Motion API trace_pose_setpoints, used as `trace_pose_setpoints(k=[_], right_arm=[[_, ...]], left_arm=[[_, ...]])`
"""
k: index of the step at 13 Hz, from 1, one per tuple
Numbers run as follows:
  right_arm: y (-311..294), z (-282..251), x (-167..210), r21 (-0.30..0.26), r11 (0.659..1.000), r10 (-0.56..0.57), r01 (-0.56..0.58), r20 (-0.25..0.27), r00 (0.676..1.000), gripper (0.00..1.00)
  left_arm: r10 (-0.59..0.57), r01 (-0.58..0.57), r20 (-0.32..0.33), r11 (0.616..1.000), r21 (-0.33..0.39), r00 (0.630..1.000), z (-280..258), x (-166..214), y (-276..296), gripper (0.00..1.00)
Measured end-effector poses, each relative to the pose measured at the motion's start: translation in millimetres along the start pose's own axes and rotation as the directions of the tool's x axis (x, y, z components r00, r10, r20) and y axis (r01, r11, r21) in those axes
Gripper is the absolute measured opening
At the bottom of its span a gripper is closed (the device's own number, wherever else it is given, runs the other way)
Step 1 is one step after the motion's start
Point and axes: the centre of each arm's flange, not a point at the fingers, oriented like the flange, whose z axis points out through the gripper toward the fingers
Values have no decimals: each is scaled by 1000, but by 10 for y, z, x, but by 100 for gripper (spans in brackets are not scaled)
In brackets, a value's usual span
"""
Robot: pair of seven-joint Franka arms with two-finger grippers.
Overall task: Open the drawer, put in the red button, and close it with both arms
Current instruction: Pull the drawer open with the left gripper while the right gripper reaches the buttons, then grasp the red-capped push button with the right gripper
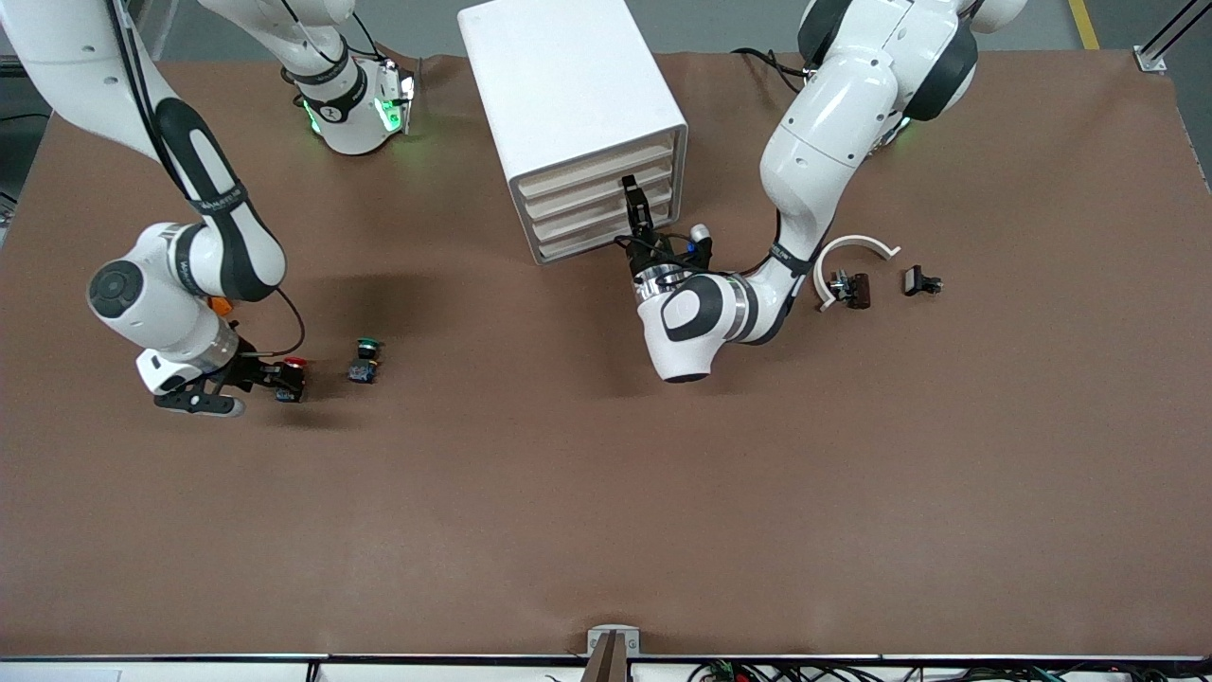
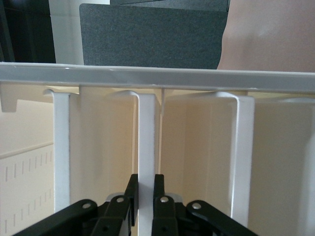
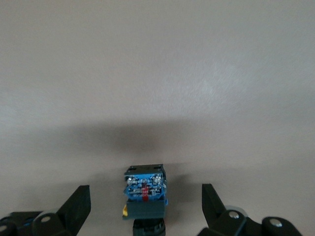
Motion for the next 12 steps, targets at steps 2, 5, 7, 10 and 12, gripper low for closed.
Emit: trace_pose_setpoints(k=[2,5,7,10,12], right_arm=[[2,98,-29,0,1000,0,0,7,1000,100],[2,93,-25,0,1000,0,0,7,1000,100],[2,96,-29,0,1000,1,-1,10,1000,100],[2,100,-33,0,1000,1,-1,14,1000,100],[2,115,-52,1,1000,1,-1,30,1000,91]], left_arm=[[0,0,1,1000,0,1000,-5,2,1,15],[-2,2,12,1000,-4,1000,-67,36,7,15],[-3,3,29,1000,-6,1000,-164,89,10,15],[-2,2,70,1000,-11,998,-371,201,14,15],[-3,4,94,1000,-13,996,-491,278,25,15]])
